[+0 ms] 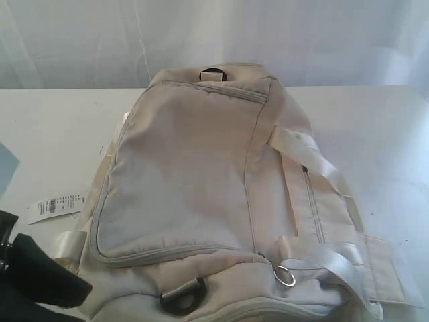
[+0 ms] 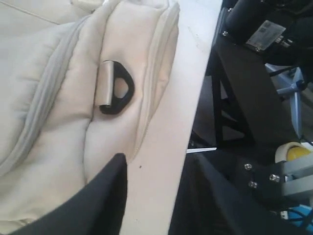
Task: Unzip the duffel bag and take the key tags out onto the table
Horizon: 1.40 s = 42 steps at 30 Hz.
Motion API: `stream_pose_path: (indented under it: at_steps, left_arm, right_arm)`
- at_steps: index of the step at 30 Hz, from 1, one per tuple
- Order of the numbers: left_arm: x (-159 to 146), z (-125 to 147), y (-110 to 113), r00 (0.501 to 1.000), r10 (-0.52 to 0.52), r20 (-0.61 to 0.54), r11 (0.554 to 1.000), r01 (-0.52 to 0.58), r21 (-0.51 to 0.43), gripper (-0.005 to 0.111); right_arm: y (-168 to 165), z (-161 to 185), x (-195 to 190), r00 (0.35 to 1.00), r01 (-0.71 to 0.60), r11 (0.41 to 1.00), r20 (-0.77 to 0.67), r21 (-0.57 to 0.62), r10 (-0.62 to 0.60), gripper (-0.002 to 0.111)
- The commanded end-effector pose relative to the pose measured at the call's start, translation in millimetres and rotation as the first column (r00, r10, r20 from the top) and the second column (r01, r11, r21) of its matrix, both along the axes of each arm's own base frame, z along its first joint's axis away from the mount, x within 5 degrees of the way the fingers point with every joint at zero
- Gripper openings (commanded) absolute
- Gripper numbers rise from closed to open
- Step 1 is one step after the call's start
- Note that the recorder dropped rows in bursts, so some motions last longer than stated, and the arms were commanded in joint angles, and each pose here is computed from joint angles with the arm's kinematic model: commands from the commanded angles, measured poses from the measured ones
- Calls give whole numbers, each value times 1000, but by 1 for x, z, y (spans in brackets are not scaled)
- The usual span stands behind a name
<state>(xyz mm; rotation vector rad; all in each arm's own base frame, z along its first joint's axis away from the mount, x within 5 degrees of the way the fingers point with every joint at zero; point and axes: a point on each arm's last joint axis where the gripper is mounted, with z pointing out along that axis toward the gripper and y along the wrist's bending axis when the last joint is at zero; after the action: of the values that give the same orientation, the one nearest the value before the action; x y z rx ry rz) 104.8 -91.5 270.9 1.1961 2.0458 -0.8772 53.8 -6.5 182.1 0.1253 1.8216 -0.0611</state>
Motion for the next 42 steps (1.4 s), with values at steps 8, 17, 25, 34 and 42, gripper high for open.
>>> stream_pose_path:
  at_steps: [8, 17, 25, 34, 42]
  left_arm:
    - [17, 1, -35, 968, -206, 145, 974, 189, 124, 53]
    - [28, -33, -85, 927, -321, 193, 925, 264, 272, 72]
    - [38, -66, -79, 919, -383, 95, 810, 286, 511, 17]
    - [51, -52, -8, 983, -180, 49, 291, 6, 957, 0]
    - [67, -25, 15, 894, 43, 447, 143, -448, 882, 2]
  right_arm:
    - [0, 12, 2, 992, -4, 999, 126, -35, 9, 0]
    - [0, 21, 2, 974, -5, 999, 227, -44, 15, 0]
    - [1, 51, -2, 845, -15, 1000, 535, -2, 14, 0]
    - [2, 60, -5, 763, -199, 901, 638, 385, -104, 0]
    - [1, 52, -2, 816, -247, 750, 549, 613, -180, 0]
